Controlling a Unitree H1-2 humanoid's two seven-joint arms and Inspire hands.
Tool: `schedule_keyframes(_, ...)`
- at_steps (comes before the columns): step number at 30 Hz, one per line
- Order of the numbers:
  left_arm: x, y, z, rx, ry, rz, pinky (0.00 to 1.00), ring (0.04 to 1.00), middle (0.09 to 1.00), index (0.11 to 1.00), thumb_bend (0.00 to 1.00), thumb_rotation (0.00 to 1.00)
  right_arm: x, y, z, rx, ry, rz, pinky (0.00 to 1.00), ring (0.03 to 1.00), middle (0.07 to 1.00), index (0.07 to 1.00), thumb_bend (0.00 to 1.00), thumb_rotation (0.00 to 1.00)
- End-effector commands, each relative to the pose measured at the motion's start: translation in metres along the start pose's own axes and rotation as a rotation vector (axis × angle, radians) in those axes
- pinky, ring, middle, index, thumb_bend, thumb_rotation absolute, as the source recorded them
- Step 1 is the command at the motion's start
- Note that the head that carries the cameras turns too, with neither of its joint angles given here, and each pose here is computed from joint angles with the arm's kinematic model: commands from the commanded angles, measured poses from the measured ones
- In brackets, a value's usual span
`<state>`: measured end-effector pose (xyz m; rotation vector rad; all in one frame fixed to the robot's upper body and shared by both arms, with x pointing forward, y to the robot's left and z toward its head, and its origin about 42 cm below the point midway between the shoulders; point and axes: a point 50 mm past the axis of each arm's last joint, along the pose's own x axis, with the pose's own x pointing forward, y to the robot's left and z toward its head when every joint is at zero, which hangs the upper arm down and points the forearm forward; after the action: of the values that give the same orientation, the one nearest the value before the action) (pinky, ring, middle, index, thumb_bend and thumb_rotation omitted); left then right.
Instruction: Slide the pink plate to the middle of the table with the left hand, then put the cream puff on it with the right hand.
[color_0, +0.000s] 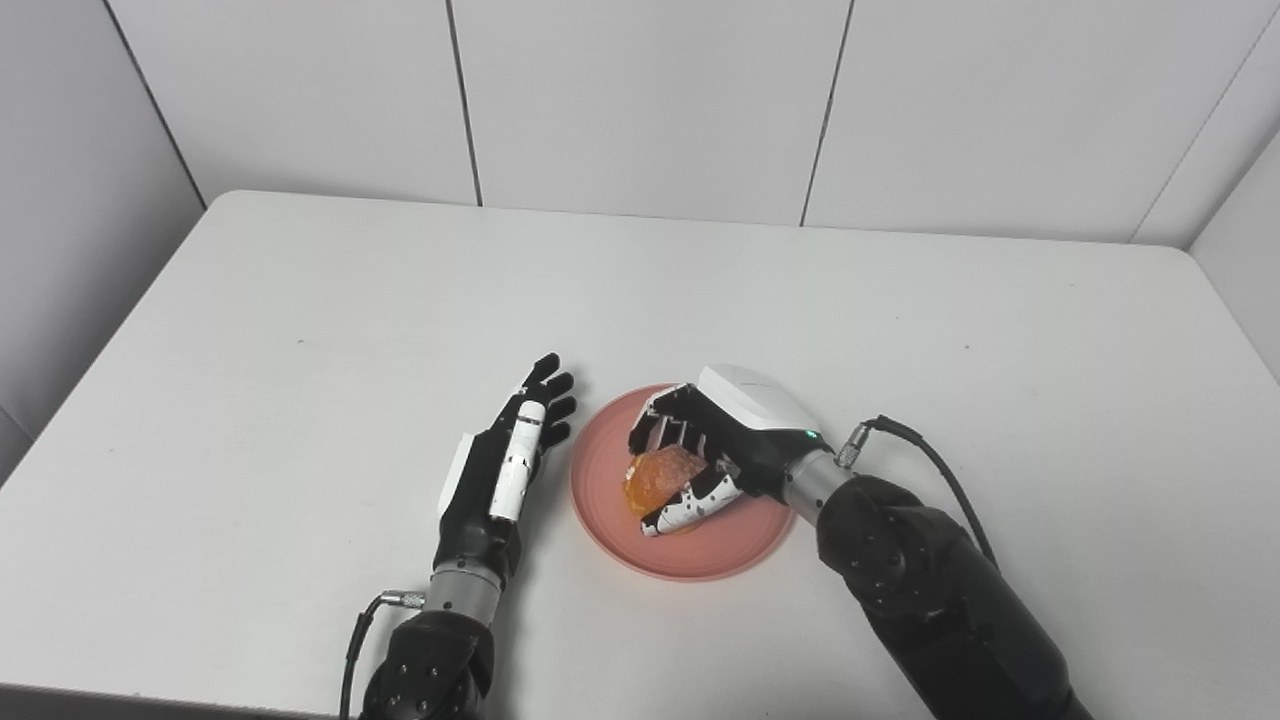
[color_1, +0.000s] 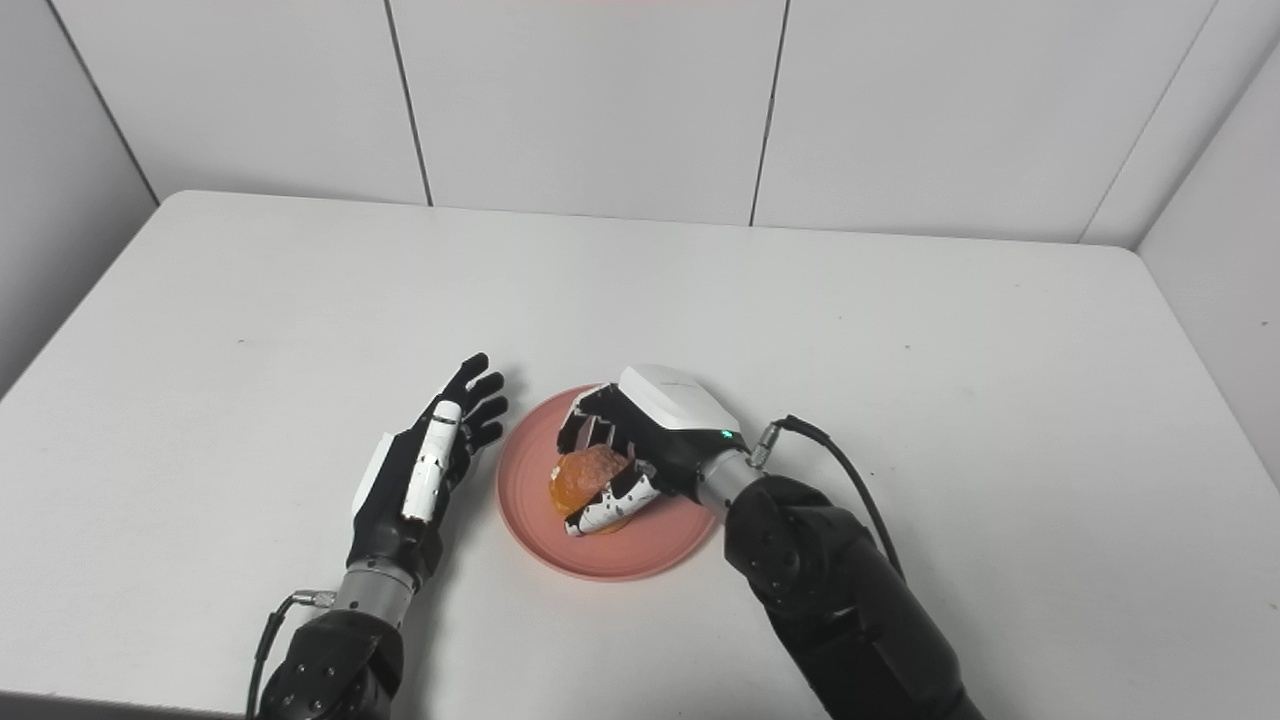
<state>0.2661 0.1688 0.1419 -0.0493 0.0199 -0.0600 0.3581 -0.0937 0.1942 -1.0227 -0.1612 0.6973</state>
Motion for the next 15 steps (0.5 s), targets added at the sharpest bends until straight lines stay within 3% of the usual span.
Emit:
schedule_keyframes(1,0.006,-0.004,0.019,0.009,-0.104,-0.002,0.88,0.886,0.900,0.882,0.48,1.00,0.000,-0.014,0.011,-0.030,-0.045,-0.051,0.32,0.409,0.437,0.540,0.52,0.00)
schedule_keyframes(5,0.006,-0.004,0.020,0.013,-0.101,-0.003,0.89,0.889,0.902,0.885,0.49,1.00,-0.003,-0.019,0.012,-0.048,-0.041,-0.050,0.39,0.482,0.465,0.530,0.52,0.01)
schedule_keyframes(8,0.006,-0.004,0.020,0.016,-0.101,-0.003,0.89,0.889,0.902,0.884,0.48,1.00,-0.004,-0.022,0.014,-0.080,-0.042,-0.048,0.45,0.551,0.613,0.498,0.52,0.13)
schedule_keyframes(10,0.006,-0.004,0.020,0.014,-0.102,-0.005,0.89,0.889,0.903,0.885,0.48,1.00,-0.006,-0.024,0.016,-0.087,-0.036,-0.045,0.45,0.565,0.650,0.651,0.76,0.21)
schedule_keyframes(11,0.006,-0.003,0.020,0.013,-0.103,-0.006,0.88,0.890,0.904,0.885,0.48,1.00,-0.007,-0.026,0.017,-0.092,-0.033,-0.044,0.46,0.585,0.675,0.699,0.82,0.25)
schedule_keyframes(15,0.007,-0.003,0.020,0.010,-0.104,-0.006,0.88,0.890,0.905,0.886,0.47,1.00,-0.011,-0.031,0.021,-0.106,-0.037,-0.053,0.45,0.597,0.701,0.750,0.88,0.28)
